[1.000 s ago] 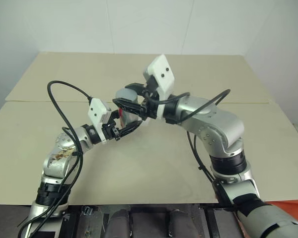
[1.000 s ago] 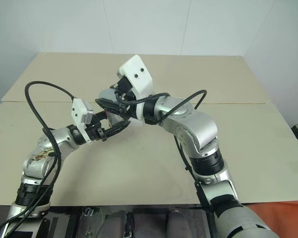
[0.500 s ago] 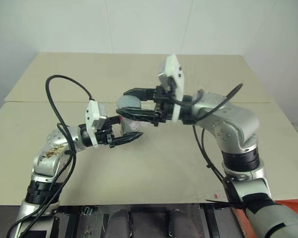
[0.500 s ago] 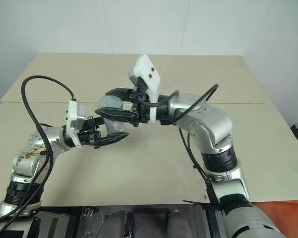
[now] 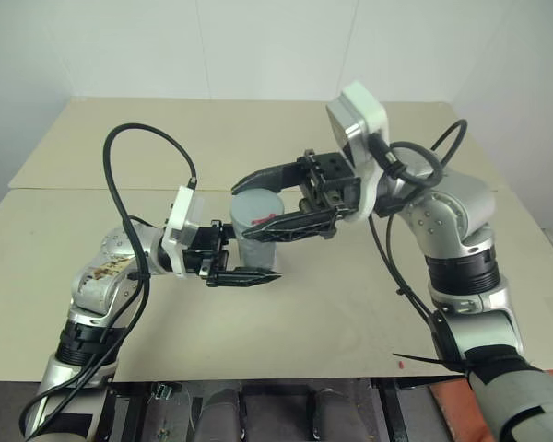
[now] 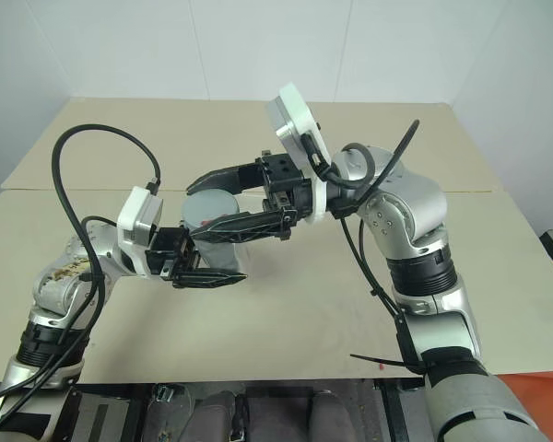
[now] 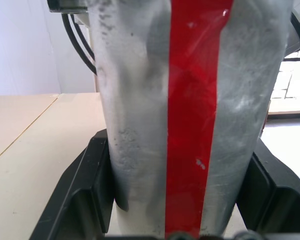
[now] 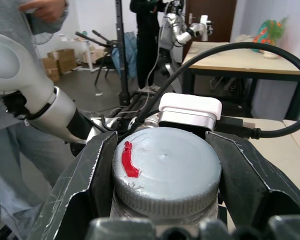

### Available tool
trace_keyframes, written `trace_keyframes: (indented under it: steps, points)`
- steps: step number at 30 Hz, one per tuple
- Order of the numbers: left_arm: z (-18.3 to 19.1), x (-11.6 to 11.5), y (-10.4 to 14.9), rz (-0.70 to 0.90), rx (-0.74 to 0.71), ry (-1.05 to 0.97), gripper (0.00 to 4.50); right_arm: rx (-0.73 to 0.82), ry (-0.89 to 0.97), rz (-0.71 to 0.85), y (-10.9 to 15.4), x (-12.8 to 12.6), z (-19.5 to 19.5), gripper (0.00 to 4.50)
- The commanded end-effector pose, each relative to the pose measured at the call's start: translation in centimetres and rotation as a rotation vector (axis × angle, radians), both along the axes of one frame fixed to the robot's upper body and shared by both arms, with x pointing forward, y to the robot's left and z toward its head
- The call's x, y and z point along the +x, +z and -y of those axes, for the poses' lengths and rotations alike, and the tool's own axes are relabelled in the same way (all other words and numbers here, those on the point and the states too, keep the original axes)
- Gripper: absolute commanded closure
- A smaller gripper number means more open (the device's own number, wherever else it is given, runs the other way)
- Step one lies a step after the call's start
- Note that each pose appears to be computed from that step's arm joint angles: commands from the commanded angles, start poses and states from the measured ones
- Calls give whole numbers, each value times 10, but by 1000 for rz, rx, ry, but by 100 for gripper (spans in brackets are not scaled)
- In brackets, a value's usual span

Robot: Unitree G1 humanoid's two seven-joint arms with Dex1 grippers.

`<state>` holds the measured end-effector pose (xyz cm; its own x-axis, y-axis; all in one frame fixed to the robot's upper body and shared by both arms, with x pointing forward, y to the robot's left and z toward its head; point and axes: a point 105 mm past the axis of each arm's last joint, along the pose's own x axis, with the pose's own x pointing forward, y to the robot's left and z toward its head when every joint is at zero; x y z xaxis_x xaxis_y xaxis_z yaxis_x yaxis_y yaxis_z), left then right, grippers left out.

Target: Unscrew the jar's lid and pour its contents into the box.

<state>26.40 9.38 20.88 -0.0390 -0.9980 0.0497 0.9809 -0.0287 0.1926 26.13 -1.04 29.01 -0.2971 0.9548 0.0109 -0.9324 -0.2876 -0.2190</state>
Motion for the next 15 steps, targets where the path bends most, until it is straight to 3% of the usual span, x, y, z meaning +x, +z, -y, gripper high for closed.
trace_keyframes:
  steps: [1,5,15]
  points:
    - [-12,9,25,90,-59,67,169,-5,-4,31,0,0,-6,100]
    - [-16,8,19,74,-45,86,169,30,-36,20,3,0,-3,6]
    - [-35,20,13,58,-27,213,169,105,-329,35,4,21,20,6]
